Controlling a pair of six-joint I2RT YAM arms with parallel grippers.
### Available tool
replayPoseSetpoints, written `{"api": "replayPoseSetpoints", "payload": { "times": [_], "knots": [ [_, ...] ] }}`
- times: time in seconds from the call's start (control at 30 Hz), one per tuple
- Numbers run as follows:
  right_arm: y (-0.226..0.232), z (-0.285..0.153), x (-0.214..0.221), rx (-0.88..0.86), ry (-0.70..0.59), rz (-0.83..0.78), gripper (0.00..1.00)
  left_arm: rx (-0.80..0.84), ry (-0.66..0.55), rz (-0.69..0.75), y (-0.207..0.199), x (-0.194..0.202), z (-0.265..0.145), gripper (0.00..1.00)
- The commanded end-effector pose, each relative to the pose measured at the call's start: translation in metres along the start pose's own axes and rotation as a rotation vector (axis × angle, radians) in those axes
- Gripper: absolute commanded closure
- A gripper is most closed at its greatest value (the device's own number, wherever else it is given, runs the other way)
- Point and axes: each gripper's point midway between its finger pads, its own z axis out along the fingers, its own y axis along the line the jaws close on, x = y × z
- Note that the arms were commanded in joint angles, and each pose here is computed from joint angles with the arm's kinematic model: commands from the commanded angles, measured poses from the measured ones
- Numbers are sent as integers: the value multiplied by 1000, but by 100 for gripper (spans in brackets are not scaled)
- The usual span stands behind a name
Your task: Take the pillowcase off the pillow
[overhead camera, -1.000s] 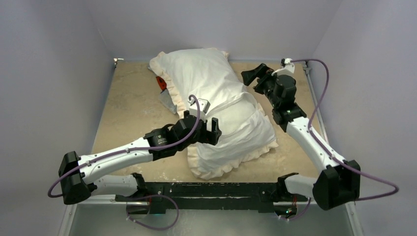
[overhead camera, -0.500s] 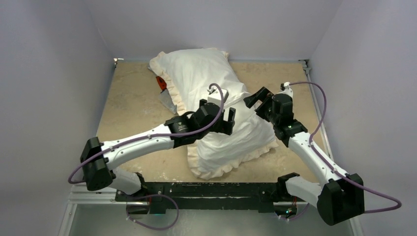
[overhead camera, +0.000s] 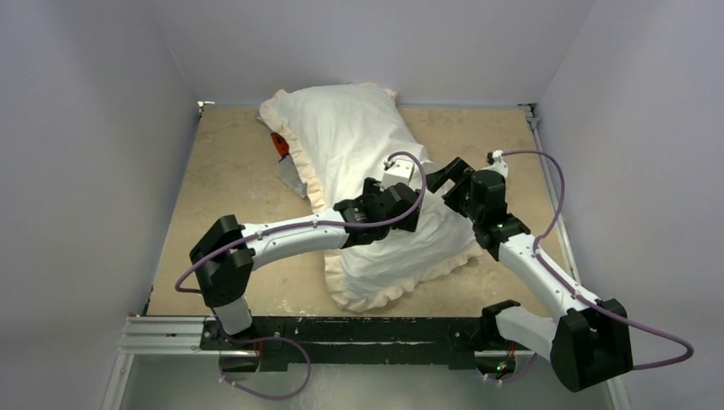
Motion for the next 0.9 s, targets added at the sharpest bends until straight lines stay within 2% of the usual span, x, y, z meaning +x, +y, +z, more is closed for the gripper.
{"api": "replayPoseSetpoints", "payload": {
  "times": [0.0, 0.17, 0.4, 0.53, 0.67, 0.87],
  "knots": [
    [11, 1, -1, -78, -17, -44, 1, -105, -25, -83, 29, 0, 14, 11],
    [40, -11, 5, -194, -13, -101, 1, -166, -10, -58, 69, 17, 8, 11],
    [103, -19, 59, -273, 100, -160, 2, -273, -42, -29, 133, 8, -27, 11],
    [131, -24, 87, -252, 137, -174, 1, -300, -78, -28, 153, -4, -57, 10],
    [150, -27, 94, -253, 142, -201, 2, -282, -89, -46, 164, -8, -87, 10],
    [142, -24, 101, -156, 151, -275, 1, -225, -120, -144, 178, 0, -122, 10]
  ]
}}
